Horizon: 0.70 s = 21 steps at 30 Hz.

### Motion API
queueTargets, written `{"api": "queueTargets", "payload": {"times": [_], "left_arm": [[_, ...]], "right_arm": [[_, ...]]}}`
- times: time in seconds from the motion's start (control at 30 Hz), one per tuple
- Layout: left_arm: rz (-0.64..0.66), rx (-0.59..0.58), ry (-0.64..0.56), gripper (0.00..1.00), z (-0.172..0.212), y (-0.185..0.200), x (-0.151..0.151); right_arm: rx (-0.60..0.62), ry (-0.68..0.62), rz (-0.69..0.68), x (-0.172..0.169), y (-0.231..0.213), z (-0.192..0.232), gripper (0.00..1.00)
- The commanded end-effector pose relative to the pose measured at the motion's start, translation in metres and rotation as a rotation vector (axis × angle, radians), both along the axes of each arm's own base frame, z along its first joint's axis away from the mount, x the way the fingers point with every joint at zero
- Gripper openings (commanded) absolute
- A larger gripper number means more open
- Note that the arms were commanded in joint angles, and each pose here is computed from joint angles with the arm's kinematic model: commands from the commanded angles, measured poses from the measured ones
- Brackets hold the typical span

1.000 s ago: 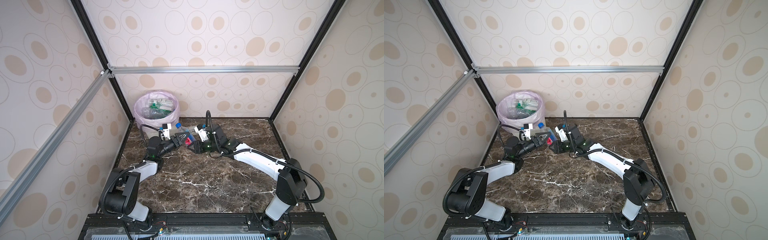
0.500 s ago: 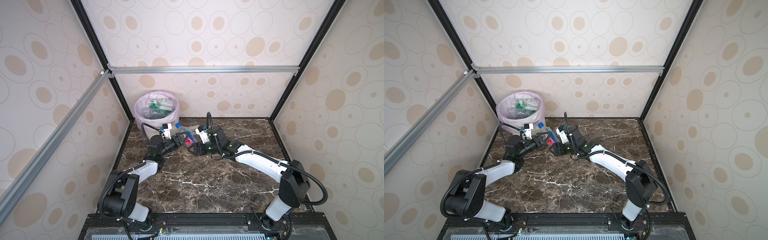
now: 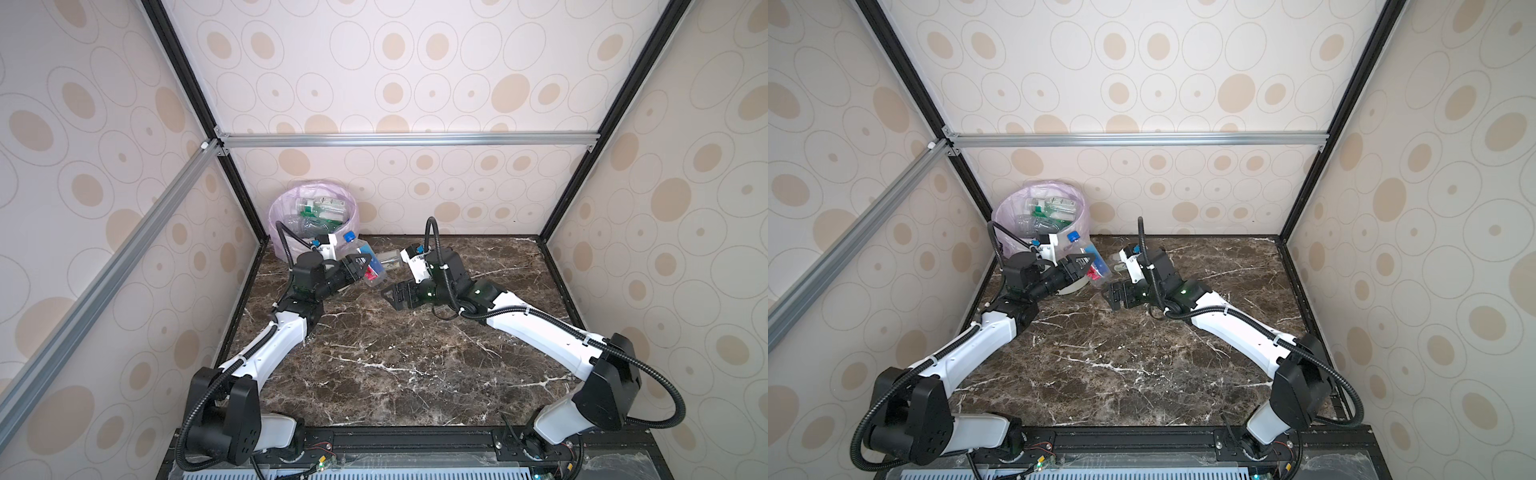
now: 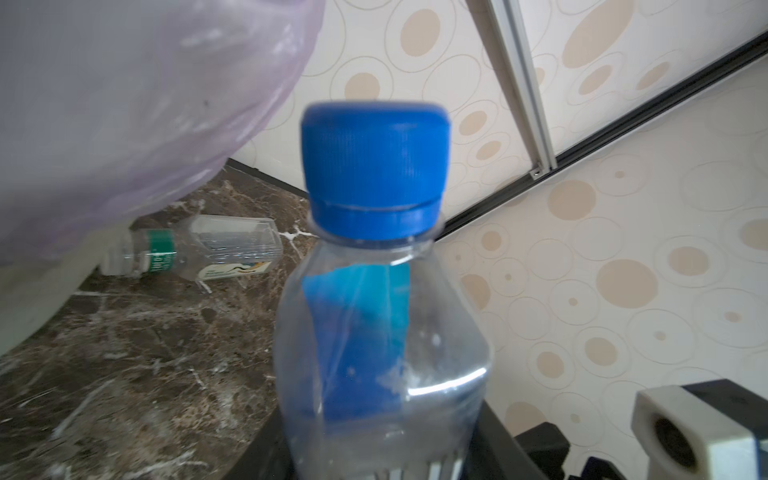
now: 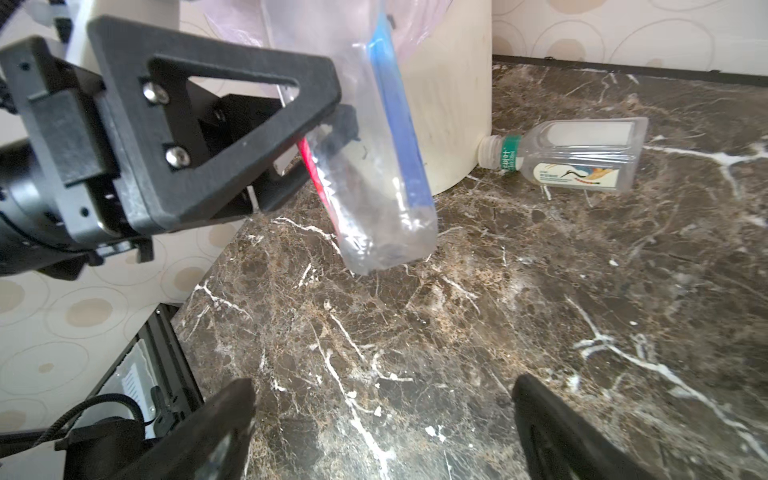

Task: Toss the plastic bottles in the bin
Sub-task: 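Carry the FIJI bottle over the bin with the left gripper while the right releases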

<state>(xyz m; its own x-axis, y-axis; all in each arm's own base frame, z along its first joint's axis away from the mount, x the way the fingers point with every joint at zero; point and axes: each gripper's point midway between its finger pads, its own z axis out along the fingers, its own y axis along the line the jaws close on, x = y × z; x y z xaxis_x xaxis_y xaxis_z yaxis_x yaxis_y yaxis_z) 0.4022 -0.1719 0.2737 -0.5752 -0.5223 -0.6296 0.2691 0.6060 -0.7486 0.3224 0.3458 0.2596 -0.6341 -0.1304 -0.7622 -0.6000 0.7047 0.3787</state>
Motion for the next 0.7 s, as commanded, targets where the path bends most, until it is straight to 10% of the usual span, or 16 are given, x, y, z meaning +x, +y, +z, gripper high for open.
{"api": "queueTargets", "payload": {"times": [0.0,0.67], "left_arm": [[0.057,0.101,-0.014,0.42,0.021,0.014,0.0],[0.256,-0.185,-0.261,0.45,0.236,0.09,0.012]], "right_arm": [[-0.031,-0.096,-0.027,0.007,-0.007,0.033,1.0],[0.019,-0.235,-0.056,0.049,0.023,0.111,1.0]]}}
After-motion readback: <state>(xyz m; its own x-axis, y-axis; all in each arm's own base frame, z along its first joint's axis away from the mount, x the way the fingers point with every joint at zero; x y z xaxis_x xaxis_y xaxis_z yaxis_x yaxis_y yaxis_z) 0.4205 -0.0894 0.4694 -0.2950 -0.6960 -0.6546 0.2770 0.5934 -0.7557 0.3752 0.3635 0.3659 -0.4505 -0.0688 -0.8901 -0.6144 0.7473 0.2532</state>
